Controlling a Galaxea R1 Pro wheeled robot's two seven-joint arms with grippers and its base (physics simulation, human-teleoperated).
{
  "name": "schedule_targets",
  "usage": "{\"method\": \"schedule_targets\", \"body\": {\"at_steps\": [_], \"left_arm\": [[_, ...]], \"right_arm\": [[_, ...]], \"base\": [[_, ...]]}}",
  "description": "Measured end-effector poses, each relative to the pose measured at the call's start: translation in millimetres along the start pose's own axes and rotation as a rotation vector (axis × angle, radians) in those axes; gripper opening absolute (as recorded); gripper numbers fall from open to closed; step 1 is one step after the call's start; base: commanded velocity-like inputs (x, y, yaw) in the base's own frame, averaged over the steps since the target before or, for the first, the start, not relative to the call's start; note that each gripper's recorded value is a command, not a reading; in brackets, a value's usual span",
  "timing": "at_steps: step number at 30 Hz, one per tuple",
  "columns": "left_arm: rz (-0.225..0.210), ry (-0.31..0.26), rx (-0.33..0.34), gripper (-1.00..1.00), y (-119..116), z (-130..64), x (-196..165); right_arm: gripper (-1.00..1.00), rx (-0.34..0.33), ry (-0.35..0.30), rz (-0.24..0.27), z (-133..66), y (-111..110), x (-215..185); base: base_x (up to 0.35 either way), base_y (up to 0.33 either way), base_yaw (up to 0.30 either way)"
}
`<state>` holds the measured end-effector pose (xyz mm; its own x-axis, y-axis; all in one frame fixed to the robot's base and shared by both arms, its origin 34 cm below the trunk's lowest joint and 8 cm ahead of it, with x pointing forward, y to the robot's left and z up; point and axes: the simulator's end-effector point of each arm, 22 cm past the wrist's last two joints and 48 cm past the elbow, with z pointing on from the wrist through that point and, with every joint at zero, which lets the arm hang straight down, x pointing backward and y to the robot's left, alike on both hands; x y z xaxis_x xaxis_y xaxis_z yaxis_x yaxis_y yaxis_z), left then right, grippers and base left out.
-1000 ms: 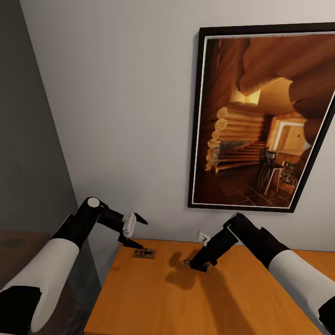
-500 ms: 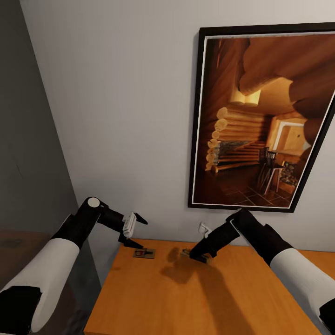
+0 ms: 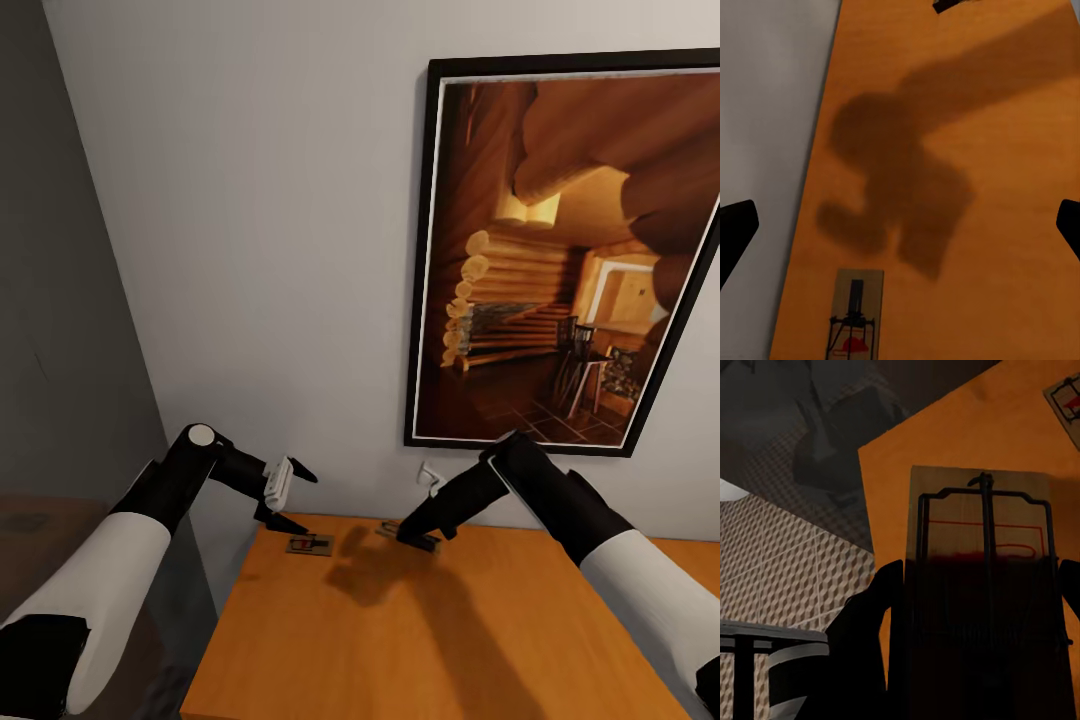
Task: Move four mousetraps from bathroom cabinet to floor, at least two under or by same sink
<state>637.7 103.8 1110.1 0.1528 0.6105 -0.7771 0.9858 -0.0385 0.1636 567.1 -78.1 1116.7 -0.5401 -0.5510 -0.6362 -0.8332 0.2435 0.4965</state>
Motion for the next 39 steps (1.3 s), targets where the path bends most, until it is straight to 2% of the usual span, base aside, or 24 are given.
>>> {"method": "schedule_targets", "body": {"at_steps": [12,24,39], "left_arm": [[0.0,0.0,0.0,1.0,0.0,0.0,0.0],[-0.001,0.0,0.0,1.0,0.0,0.0,0.1],[0.0,0.0,0.001,1.0,-0.1,0.1,0.2]], "right_arm": [[-1.0,0.003,-0.001,-0.005,-1.1,15.8,-12.8],[-1.0,0.013,-0.004,-0.075,-1.7,29.9,-24.5],[-1.0,0.005,-0.005,-0.052,-0.7,27.1,-22.1]], "base": [[0.0,0.0,0.0],[0.0,0.0,0.0],[0.0,0.0,0.0]]}}
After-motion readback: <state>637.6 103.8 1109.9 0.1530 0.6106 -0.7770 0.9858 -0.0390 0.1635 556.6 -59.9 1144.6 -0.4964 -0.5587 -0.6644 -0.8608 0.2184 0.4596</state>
